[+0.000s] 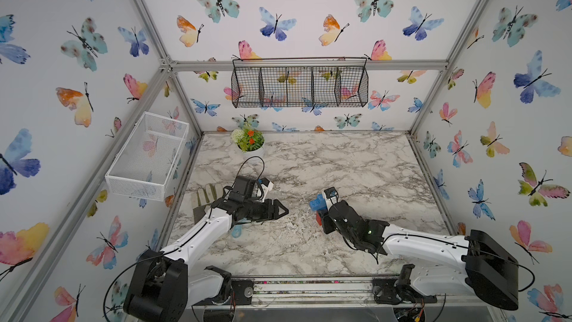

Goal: Assemble a giraffe with lego
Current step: Adjust the lego brick at the center of the board, then reset both arms

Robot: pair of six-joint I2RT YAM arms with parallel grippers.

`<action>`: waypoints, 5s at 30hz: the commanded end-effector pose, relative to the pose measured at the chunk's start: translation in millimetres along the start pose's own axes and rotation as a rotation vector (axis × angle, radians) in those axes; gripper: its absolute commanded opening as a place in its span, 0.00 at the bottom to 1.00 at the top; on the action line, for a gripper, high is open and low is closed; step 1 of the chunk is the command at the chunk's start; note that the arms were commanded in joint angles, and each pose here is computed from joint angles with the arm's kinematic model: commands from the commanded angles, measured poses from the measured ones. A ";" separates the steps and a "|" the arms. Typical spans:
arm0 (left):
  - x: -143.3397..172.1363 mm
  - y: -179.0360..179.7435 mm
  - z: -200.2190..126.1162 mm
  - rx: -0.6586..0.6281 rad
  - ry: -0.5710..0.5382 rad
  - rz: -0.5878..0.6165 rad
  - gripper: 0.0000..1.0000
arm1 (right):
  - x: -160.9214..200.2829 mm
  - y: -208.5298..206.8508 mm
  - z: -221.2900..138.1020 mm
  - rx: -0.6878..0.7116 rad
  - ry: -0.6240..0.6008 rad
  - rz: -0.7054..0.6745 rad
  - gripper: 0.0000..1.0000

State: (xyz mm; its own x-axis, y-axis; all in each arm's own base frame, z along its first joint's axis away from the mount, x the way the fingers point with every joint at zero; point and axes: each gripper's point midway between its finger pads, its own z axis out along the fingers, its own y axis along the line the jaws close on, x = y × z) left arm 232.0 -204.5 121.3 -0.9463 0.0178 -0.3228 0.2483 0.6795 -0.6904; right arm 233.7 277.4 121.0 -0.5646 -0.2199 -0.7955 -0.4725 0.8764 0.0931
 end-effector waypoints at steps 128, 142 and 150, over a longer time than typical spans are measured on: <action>1.0 -30.9 -19.6 0.107 -0.050 0.085 0.73 | 33.4 -50.3 55.6 0.147 1.144 0.382 0.67; -46.5 30.5 -34.5 -0.206 -0.321 0.013 0.89 | -20.5 -94.0 35.0 0.185 0.637 0.118 0.95; -108.3 70.9 -53.0 -0.456 -0.561 0.202 0.96 | -54.2 -154.3 41.2 0.346 0.198 0.037 0.98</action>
State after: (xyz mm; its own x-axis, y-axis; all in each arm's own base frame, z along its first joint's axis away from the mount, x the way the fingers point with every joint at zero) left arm 307.3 -140.3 126.8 -0.7561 -0.1536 -0.6361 0.1774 0.8875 -0.4253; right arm 318.8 182.1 92.1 -0.8603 -0.2737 -0.4301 -0.2764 0.9593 -0.0574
